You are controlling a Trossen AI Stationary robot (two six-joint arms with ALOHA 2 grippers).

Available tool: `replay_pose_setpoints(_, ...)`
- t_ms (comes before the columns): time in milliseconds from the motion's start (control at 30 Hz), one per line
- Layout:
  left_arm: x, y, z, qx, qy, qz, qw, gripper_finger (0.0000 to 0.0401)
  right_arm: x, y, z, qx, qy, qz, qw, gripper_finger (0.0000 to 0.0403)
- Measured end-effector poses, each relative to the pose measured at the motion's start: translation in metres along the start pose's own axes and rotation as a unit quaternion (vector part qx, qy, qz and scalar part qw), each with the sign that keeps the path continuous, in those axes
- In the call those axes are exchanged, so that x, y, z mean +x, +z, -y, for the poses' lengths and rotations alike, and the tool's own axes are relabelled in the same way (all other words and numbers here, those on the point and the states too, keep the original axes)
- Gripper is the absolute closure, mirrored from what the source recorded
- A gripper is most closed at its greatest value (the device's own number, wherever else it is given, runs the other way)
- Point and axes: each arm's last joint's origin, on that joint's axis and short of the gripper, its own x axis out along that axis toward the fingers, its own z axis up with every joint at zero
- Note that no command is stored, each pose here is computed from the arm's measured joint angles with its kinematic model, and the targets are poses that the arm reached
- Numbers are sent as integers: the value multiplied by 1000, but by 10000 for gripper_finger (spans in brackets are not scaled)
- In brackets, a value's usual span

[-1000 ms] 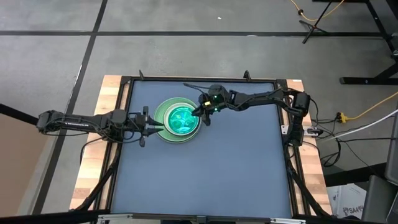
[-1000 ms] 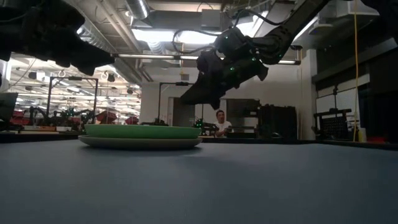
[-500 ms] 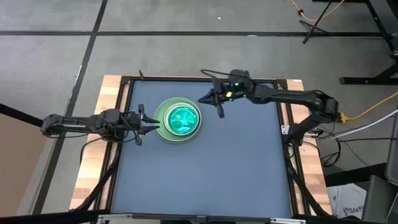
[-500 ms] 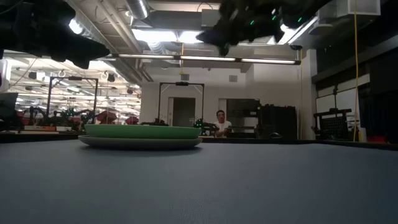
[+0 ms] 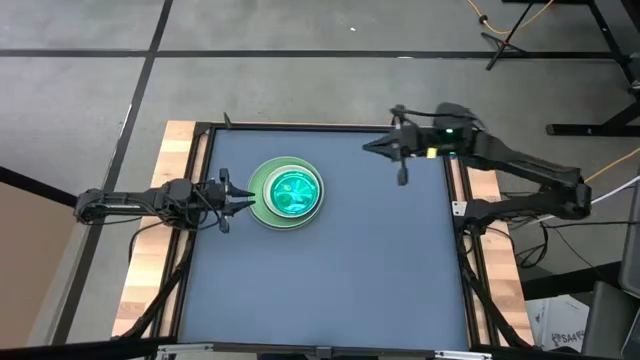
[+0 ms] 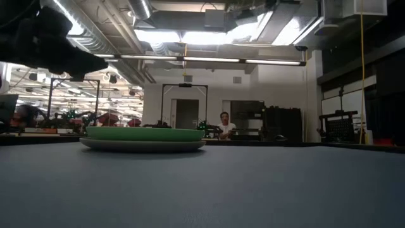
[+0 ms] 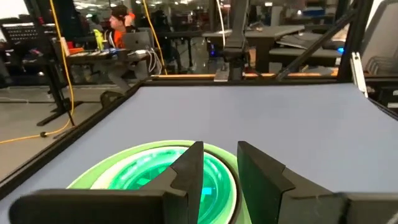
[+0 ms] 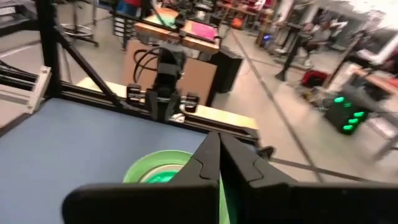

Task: Stack plastic plates
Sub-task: Return to Home Position

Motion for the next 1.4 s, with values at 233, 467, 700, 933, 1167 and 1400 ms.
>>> replay_pose_setpoints(233, -1, -2, -1, 0, 8, 38, 999, 309, -53, 14, -14, -29, -53, -24, 998, 402)
replay_pose_setpoints(467, -1, -2, -1, 0, 9, 37, 999, 309, -92, 16, -29, -49, -75, -36, 995, 402)
replay_pose_setpoints(700, -1, -2, -1, -15, 9, 37, 999, 309, -112, -16, -48, -59, -86, -10, 995, 402)
replay_pose_setpoints(933, -1, -1, -1, -27, 12, 41, 999, 309, -131, -60, -72, -91, -93, 30, 991, 403)
replay_pose_setpoints(1167, -1, 0, -1, -31, 13, 43, 998, 309, -147, -100, -92, -92, -110, 75, 987, 403)
replay_pose_setpoints(1400, -1, 0, -1, -31, 14, 43, 998, 309, -150, -131, -104, -86, -117, 100, 984, 403)
